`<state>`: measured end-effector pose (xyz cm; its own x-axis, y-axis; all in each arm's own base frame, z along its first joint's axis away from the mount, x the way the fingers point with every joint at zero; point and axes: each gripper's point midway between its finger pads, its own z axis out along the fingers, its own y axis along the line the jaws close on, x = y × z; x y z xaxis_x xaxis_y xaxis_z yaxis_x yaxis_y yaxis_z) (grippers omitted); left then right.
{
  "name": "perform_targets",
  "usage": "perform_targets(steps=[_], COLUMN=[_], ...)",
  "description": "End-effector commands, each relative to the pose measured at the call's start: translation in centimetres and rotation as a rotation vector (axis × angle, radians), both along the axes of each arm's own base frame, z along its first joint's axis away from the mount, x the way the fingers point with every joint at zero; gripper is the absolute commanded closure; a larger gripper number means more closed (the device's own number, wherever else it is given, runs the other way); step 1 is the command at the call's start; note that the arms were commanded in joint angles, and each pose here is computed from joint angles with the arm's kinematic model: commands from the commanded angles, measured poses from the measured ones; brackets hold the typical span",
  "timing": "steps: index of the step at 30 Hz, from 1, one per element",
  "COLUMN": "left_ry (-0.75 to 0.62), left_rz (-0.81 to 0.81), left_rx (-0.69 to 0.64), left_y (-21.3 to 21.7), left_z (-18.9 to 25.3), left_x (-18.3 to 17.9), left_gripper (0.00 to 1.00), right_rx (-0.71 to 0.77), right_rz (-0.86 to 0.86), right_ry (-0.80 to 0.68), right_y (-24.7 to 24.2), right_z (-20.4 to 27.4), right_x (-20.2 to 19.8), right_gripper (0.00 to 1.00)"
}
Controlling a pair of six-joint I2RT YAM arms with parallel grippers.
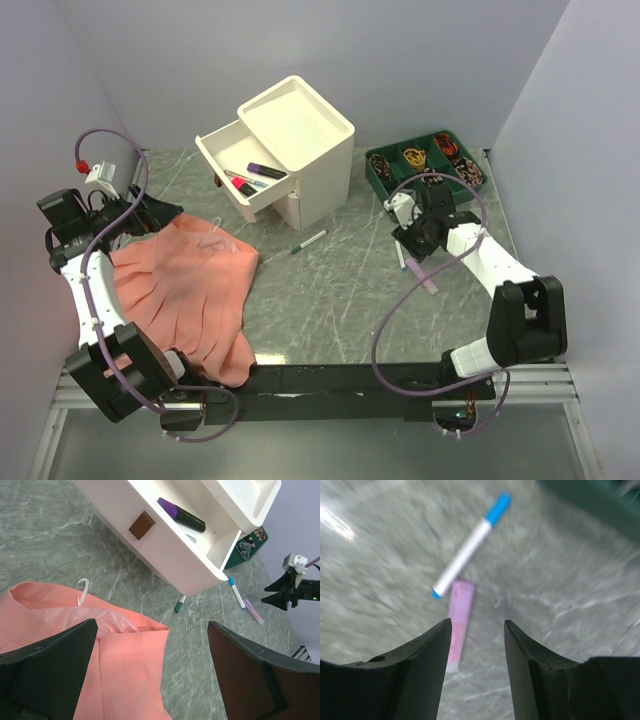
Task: Sort the stationery into containers
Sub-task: Pick up the pen from the center of the board.
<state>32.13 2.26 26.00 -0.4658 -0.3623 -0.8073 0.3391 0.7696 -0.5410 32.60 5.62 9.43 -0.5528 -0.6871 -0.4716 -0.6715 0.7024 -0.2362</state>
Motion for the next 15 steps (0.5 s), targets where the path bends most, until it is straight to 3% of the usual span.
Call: perform_targets(steps=[1, 15], left_ry=[-0.068, -0.060], left_rz=[-0.015, -0.001], left_rx=[0.023, 0.033], left_y=[-0.2, -0.1], left_z=[1.7, 2.1], left_x=[0.1, 0.0], left_gripper=[0.00, 0.00], right_rx=[-0.043, 0.003], right_rz=[0.030, 0.099], right_ry=[0.058, 0.223], right_y=[-2.1, -1.2], right_z=[-1.7, -5.3], right_x=[-0.5, -1.5], right_gripper=[0.46, 0.45])
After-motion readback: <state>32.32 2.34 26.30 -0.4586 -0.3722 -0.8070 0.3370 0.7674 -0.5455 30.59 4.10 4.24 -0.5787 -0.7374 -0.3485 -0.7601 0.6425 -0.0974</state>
